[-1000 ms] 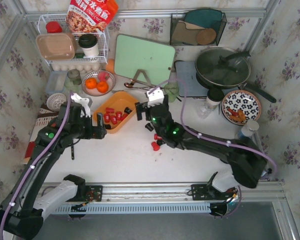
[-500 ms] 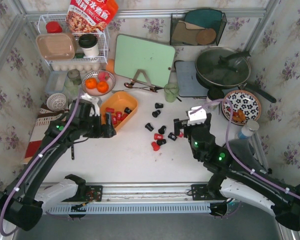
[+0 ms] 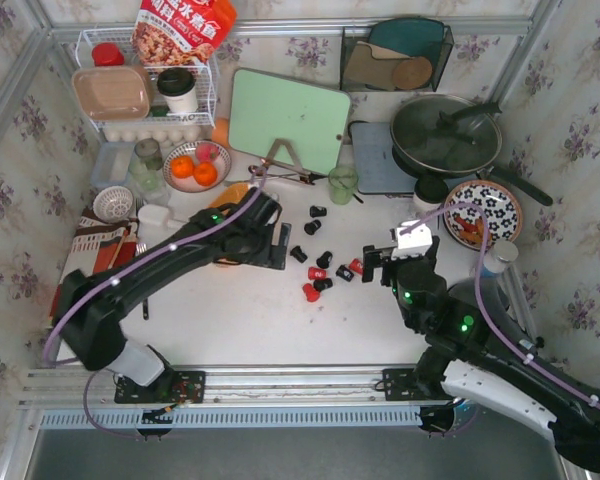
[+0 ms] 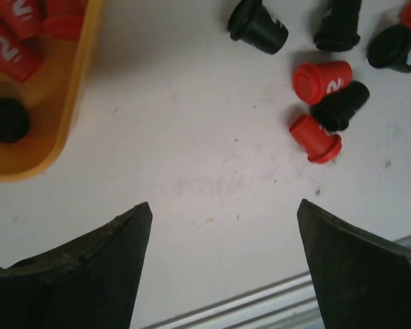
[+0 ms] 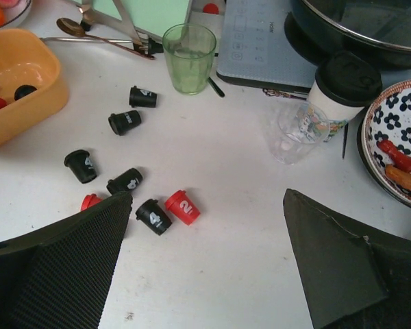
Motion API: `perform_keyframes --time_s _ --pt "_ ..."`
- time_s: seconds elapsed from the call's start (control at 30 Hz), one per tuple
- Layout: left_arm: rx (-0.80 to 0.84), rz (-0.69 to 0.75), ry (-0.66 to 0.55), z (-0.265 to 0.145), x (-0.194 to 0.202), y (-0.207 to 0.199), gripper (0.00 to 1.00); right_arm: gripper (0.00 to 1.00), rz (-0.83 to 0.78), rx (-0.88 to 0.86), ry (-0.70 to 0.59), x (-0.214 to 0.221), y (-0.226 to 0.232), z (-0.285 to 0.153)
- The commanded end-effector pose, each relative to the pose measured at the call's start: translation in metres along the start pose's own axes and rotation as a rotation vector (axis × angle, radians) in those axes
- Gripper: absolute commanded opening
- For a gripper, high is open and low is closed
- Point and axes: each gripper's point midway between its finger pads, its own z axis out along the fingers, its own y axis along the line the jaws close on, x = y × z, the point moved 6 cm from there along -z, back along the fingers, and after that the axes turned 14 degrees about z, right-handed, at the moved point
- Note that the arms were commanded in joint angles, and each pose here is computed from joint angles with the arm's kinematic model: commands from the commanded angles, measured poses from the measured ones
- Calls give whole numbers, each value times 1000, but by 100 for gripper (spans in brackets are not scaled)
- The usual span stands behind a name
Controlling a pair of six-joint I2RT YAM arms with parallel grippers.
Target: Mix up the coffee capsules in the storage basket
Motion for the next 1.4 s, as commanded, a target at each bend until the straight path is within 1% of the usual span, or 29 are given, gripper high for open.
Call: perform_keyframes --time_s 0.0,0.13,0.27,0.33,0.4,0.43,0.57,0.77,1.17,1.37 --pt "-16 -13 18 31 -17 -8 90 100 -22 -16 -15 7 -10 -5" --pt "-5 -25 63 64 -31 -18 87 100 8 -77 -27 13 -11 -11" --pt "5 -46 52 87 -46 -29 84 100 58 -84 -42 9 -13 -15" --pt "-2 -43 58 101 -51 -33 72 100 56 -95 -33 11 -12 -15" --pt "-23 -47 65 112 -58 -34 65 100 56 -106 -25 12 -10 -15" --pt "-45 -50 72 117 -59 -33 64 100 55 -112 -22 12 -9 -15" --pt "-113 -46 98 133 -59 -28 64 100 49 -117 -13 12 -8 -15" --pt "-196 -18 144 143 -50 -18 65 100 62 -129 -24 10 -9 -18" --pt "-190 3 153 159 -55 -22 65 100 70 -129 -31 9 -10 -19" --pt "-190 5 205 163 -51 -24 65 100 68 -125 -31 10 -10 -18"
